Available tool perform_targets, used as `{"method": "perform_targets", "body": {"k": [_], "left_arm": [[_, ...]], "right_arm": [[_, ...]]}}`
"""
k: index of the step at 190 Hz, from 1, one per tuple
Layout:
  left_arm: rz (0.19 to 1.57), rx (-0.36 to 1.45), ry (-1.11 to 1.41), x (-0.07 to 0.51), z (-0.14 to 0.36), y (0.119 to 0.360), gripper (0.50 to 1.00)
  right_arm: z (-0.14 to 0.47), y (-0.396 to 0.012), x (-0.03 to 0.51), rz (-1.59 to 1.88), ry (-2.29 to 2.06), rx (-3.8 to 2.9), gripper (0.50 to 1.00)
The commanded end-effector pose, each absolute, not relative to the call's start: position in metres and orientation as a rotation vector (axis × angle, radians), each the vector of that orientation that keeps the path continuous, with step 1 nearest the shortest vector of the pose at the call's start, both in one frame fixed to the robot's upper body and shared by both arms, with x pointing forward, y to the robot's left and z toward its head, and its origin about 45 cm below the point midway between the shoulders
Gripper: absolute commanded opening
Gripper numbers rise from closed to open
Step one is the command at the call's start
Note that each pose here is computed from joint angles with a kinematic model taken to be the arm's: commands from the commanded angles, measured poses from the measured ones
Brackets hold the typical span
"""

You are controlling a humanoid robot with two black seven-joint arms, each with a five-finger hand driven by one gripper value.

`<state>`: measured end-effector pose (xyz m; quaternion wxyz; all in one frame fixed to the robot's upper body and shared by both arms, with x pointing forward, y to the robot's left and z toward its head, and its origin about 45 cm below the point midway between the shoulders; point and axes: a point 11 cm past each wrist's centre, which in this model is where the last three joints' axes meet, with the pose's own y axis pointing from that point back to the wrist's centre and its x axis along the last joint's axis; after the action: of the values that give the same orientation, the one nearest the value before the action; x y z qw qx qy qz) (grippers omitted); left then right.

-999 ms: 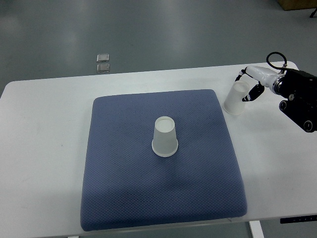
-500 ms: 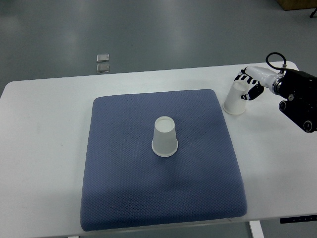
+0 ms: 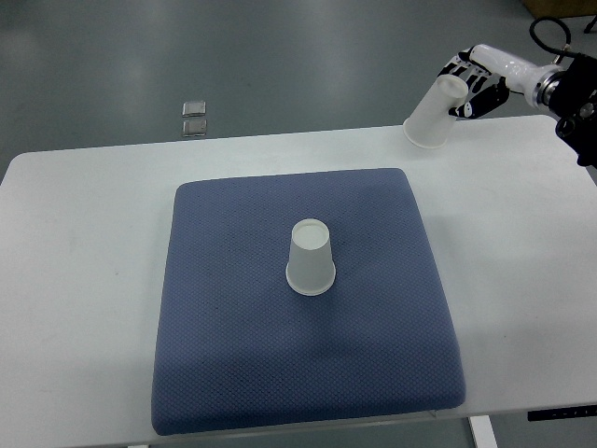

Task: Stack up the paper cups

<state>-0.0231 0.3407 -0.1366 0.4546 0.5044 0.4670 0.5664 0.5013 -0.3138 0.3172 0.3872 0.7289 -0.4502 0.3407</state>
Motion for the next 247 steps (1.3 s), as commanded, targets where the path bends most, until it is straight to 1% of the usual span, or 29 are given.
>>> {"method": "perform_targets", "body": {"k": [1,38,65,98,158,247], "left_arm": [[1.399,1.245,1.152,-0.023,-0.137,0.341,1.0],[1.396,1.245,1.151,-0.023,-0.137,0.341,1.0],[1.399,1.245,1.152,-0.023,-0.137,0.341,1.0],[1.398,1.244,1.152,-0.023,-0.137,0.341,1.0],[1.398,1.244,1.152,-0.023,-0.137,0.341,1.0],[1.398,1.244,1.152,-0.023,-0.137,0.341,1.0]], "right_arm": [[0.344,-0.291,0.495,0.923,-1.118,1.947,0.556],[0.368,-0.238,0.471,1.016,-0.947,2.111,0.554],[0.374,-0.2,0.448,1.064,-0.8,2.219,0.554],[0.374,-0.169,0.422,1.082,-0.611,2.302,0.554],[0.362,-0.146,0.394,1.081,-0.453,2.356,0.552],[0.339,-0.142,0.389,1.137,-0.391,2.266,0.541]]}}
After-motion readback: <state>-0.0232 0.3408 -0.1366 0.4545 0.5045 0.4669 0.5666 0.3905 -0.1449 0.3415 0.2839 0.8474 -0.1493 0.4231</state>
